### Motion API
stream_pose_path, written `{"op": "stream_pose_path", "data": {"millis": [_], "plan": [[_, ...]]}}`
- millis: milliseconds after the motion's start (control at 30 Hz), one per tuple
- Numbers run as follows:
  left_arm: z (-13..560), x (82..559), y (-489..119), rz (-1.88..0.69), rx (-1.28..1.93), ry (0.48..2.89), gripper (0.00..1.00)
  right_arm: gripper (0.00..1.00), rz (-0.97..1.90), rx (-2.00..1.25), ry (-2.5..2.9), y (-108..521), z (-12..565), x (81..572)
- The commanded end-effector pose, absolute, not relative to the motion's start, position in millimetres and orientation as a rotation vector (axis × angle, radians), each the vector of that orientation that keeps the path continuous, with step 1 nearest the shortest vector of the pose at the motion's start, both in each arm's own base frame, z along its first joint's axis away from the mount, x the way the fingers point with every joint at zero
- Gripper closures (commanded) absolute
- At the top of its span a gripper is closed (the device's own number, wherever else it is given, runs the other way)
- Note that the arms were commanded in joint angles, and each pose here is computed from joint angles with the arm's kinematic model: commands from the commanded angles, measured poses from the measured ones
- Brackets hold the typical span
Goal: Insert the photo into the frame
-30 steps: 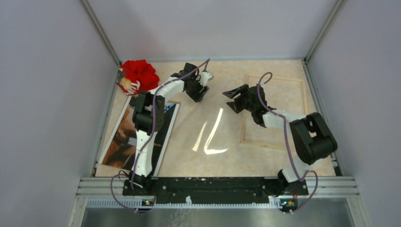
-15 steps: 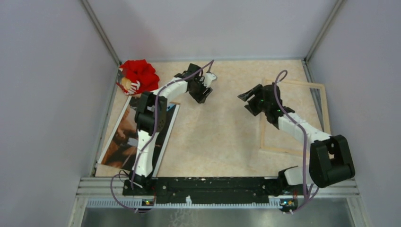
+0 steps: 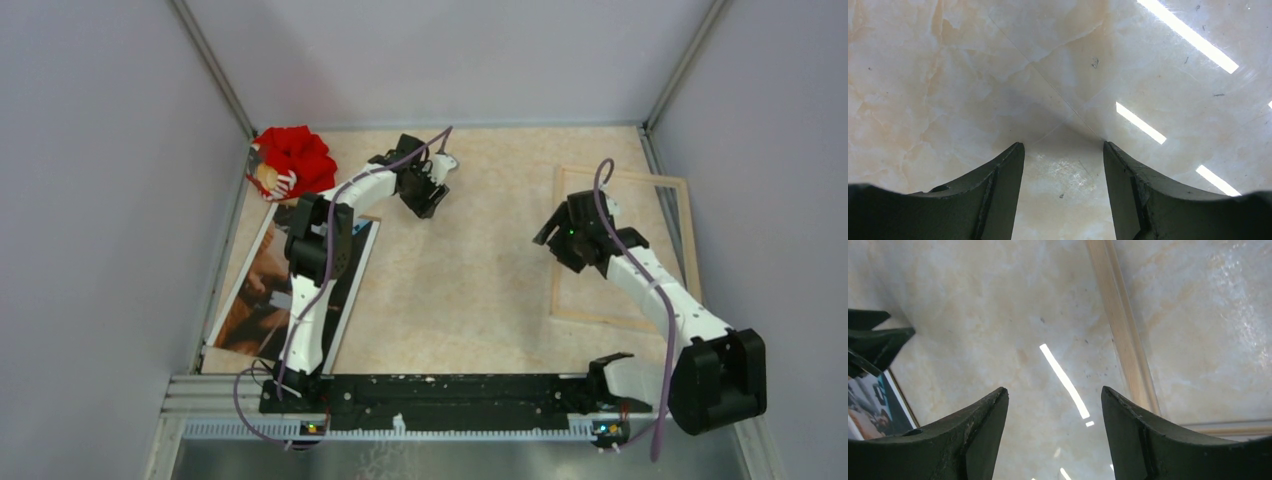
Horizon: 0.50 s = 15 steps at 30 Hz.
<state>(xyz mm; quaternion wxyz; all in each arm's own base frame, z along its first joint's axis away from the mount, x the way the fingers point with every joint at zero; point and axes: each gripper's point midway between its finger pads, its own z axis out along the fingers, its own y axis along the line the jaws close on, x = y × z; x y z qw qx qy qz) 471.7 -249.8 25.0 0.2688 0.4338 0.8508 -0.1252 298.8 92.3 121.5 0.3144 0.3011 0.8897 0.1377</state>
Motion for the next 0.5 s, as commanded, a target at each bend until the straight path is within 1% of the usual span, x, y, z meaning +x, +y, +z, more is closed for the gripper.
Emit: {"op": "stream_pose_path", "data": {"millis": [0, 233, 467], "plan": [[-47.2, 402.4, -237.8, -0.463, 1.247, 2.581, 0.35, 0.31, 0.297, 0.732, 2.447, 94.9, 110.6, 264.6], [-38.2, 406.4, -232.9, -0.438, 1.245, 2.574, 0.35, 0.31, 0.164, 0.6, 2.573, 119.0, 86.6, 222.0], [16.1, 431.6, -207.6, -0.406, 1.133, 2.516, 0.33, 0.3, 0.104, 0.58, 2.565, 121.5, 72.5, 228.8]]}}
